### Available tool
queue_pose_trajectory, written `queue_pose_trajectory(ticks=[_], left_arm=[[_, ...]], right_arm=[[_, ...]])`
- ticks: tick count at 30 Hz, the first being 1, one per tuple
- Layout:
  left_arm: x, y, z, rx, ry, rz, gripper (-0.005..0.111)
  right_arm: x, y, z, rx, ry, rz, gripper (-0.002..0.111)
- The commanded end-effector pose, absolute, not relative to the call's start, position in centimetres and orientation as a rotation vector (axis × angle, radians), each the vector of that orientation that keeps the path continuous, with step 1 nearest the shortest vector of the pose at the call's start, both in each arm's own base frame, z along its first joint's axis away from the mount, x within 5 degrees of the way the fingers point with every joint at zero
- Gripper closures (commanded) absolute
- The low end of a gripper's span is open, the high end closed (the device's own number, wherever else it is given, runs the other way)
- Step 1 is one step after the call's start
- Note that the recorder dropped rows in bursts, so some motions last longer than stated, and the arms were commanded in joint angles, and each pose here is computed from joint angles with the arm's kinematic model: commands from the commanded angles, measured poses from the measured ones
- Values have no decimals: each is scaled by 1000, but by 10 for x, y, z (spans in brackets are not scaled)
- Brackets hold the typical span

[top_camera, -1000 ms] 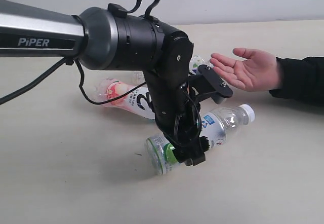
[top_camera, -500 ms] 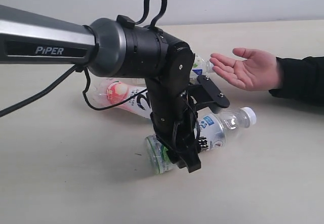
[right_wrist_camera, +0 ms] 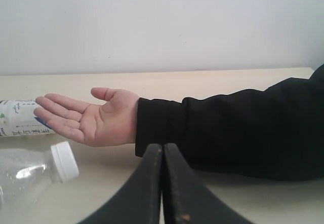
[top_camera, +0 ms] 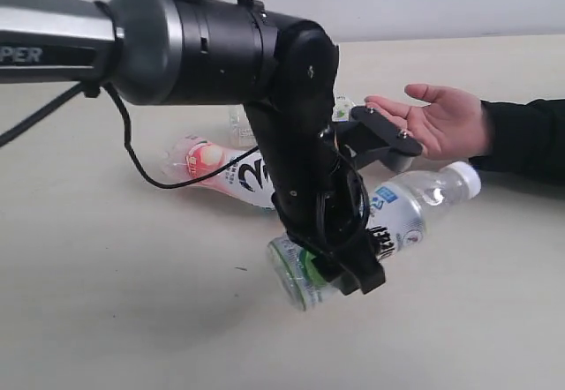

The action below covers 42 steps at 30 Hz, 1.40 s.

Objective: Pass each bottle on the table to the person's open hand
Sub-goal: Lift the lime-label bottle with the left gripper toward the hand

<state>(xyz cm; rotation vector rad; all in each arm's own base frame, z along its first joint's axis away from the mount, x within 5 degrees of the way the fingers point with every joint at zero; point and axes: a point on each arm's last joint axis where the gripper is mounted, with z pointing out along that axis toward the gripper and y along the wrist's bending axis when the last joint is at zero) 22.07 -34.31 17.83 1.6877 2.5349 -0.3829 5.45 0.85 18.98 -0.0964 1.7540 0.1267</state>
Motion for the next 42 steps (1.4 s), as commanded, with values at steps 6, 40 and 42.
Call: queue_pose_trajectory(ticks=[6,40,42], left_arm=[[218,-351,232,1163,2582,-661,107],[292,-423,229,-50,2535,-1392,107],[296,-422,219,-67,2558,-1401,107]], right_arm=[[54,8,189,-95,1748,119,108],[54,8,189,-95,1748,119,108],[54,8,189,-95,1748,119,108]])
